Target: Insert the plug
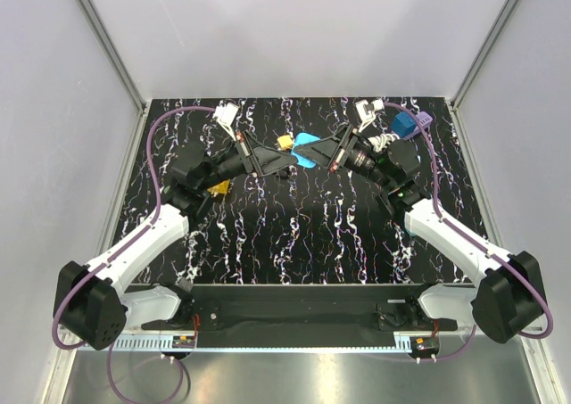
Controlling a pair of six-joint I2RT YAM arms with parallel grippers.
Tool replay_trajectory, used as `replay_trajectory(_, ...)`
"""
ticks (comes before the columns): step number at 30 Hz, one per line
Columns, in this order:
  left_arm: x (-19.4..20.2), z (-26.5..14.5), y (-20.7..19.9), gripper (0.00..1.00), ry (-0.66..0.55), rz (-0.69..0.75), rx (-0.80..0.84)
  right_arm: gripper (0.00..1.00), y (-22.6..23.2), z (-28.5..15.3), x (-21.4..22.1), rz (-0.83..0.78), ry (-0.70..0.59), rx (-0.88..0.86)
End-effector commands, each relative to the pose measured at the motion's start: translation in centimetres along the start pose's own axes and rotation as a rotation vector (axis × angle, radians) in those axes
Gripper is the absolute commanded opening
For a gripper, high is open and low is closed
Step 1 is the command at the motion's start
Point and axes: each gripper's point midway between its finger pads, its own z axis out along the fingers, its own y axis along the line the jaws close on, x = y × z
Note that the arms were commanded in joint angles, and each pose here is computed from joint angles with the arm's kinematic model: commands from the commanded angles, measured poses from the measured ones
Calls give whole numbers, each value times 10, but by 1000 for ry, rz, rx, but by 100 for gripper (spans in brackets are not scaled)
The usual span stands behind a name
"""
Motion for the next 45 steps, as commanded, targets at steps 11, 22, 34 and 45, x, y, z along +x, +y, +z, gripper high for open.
replay_trajectory(11, -5, 0, -9, 0, -25, 67, 31, 33, 17, -1, -13, -40, -69, -36)
replay_trajectory(22, -6, 0, -8, 0, -26, 70, 24, 26, 20, 1, -13, -53, -55, -44)
replay_trajectory(34, -1, -9, -2, 76, 1, 116, -65, 0, 13, -1, -12, -140, 20, 56)
replay_trajectory(45, 7, -71, 24, 99, 93, 324, -466, 0, -137, -146, -49, -419, 367, 984)
